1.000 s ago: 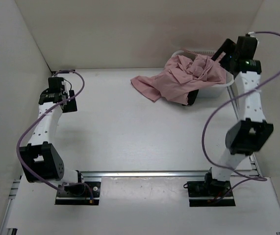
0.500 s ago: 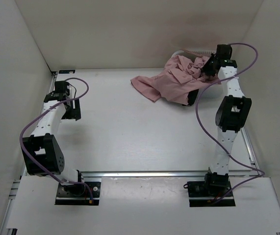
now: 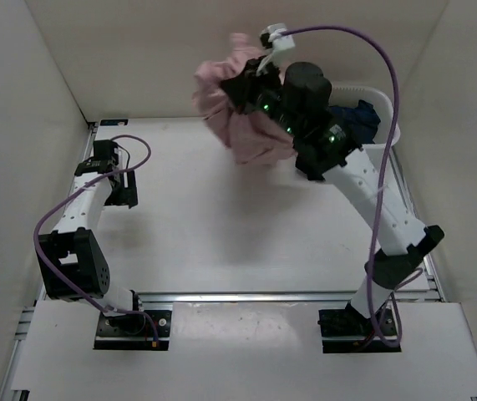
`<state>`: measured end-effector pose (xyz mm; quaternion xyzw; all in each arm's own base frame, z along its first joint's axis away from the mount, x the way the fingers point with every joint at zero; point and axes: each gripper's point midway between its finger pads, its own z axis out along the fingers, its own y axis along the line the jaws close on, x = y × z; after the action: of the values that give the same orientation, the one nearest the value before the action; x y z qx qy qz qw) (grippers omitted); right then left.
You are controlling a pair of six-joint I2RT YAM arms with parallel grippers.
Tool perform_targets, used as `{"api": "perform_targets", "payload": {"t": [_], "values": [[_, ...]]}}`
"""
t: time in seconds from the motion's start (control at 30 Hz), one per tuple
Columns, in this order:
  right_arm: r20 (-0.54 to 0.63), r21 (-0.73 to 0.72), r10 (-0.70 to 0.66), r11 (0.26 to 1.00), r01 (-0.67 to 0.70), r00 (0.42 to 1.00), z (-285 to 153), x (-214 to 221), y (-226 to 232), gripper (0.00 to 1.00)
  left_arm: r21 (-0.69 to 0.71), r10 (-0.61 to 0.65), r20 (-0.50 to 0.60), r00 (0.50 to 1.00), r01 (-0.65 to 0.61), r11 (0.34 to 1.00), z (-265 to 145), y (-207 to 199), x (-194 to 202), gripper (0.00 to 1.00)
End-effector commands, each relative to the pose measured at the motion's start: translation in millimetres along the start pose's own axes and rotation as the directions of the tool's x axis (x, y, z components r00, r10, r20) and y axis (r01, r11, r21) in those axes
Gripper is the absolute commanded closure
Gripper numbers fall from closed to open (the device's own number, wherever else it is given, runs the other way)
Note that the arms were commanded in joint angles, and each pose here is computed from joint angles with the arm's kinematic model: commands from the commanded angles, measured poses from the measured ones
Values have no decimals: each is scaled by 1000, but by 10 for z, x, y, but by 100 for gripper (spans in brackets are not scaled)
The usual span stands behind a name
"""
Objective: Fold and stack the trousers
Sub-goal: Grab the trousers from the pile
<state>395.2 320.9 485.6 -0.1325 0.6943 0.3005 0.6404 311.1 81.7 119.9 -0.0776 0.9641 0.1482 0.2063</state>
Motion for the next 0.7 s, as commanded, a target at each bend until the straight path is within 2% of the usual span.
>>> {"api": "perform_targets", "payload": {"t": [0.0, 0.07, 0.13, 0.2, 0.27, 0.33, 0.37, 0.4, 0.47, 0.5, 0.6, 0.67], "values": [[315, -71, -17, 997, 41, 949, -445, -994, 501, 100, 18, -58, 68, 996, 57, 998, -160, 109, -213, 0], [305, -58, 22, 998, -4, 952, -398, -928, 541, 100, 33, -88, 64, 994, 86, 996, -191, 189, -284, 0], [218, 41, 48, 997, -58, 975, -294, -640, 317, 100, 28, -110, 110, 988, 108, 994, -319, 279, -459, 0], [92, 97, 104, 989, -113, 990, -160, -170, 143, 100, -3, -125, 136, 983, 127, 992, -376, 388, -541, 0], [-75, 184, 136, 976, -120, 988, -153, 492, -97, 100, -33, -129, 149, 980, 135, 990, -409, 453, -578, 0], [-161, 285, 175, 950, -124, 971, -219, 940, -440, 93, -55, -131, 159, 979, 141, 988, -445, 503, -580, 0], [-199, 341, 209, 931, -132, 958, -367, 1118, -594, 79, -66, -131, 159, 979, 143, 988, -447, 521, -578, 0], [-265, 444, 284, 884, -145, 922, -495, 1596, -916, 69, -78, -128, 148, 981, 141, 987, -420, 532, -536, 0], [-281, 535, 338, 832, -147, 898, -811, 1866, -1202, 36, -92, -122, 118, 986, 133, 987, -353, 528, -436, 0], [-329, 602, 366, 792, -106, 870, -1025, 2255, -1449, 14, -92, -119, 106, 987, 129, 987, -327, 517, -396, 0], [-346, 649, 362, 759, -58, 866, -1359, 2397, -1623, 8, -89, -98, 60, 993, 103, 991, -236, 442, -215, 0], [-390, 629, 324, 777, -7, 862, -1451, 2434, -1634, 8, -88, -67, 22, 998, 68, 994, -174, 348, -58, 0]]}}
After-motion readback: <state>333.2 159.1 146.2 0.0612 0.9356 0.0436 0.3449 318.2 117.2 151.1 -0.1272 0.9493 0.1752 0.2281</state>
